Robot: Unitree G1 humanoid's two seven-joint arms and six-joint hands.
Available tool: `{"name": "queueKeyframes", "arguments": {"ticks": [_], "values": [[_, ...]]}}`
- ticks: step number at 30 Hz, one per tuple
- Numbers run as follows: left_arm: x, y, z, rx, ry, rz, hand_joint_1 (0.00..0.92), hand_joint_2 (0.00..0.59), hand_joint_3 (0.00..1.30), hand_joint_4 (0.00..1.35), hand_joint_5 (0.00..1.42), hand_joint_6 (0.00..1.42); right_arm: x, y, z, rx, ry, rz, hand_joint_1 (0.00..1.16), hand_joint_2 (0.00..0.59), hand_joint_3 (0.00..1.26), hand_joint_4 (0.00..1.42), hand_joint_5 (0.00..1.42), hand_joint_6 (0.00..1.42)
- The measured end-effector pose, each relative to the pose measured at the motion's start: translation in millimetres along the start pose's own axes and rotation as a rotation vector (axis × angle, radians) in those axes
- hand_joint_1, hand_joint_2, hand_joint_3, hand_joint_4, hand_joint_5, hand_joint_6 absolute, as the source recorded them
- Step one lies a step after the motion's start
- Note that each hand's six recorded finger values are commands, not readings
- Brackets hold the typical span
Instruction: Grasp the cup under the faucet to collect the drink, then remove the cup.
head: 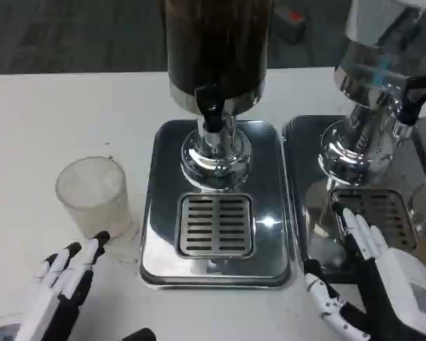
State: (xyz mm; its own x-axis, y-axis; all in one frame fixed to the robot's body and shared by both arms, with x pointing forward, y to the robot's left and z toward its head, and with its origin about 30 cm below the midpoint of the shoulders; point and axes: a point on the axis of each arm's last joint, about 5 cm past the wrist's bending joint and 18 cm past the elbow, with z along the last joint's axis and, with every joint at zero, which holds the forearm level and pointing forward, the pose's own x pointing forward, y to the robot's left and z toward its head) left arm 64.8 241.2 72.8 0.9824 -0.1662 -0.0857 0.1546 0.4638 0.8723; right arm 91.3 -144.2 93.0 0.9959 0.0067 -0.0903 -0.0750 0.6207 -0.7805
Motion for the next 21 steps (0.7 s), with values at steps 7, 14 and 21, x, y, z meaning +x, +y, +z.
{"name": "queueKeyframes", "arguments": {"ticks": [7, 14, 21], "values": [[-1.2, -0.5, -0.1, -0.001, 0.003, -0.004, 0.0, 0.054, 0.0, 0.0, 0.0, 0.0, 0.0, 0.0, 0.3, -0.001, -0.001, -0.001, 0.27, 0.455, 0.04, 0.0, 0.0, 0.08], [-1.7, -0.6, -0.1, -0.003, 0.004, -0.005, 0.0, 0.038, 0.0, 0.0, 0.0, 0.0, -0.4, 0.0, 0.1, -0.003, 0.0, 0.0, 0.28, 0.459, 0.07, 0.0, 0.0, 0.09], [-8.8, -2.2, 1.6, -0.048, -0.124, 0.123, 0.0, 0.021, 0.0, 0.0, 0.0, 0.0, -0.2, 0.0, 0.3, 0.002, 0.0, 0.009, 0.28, 0.461, 0.07, 0.0, 0.0, 0.1]]}}
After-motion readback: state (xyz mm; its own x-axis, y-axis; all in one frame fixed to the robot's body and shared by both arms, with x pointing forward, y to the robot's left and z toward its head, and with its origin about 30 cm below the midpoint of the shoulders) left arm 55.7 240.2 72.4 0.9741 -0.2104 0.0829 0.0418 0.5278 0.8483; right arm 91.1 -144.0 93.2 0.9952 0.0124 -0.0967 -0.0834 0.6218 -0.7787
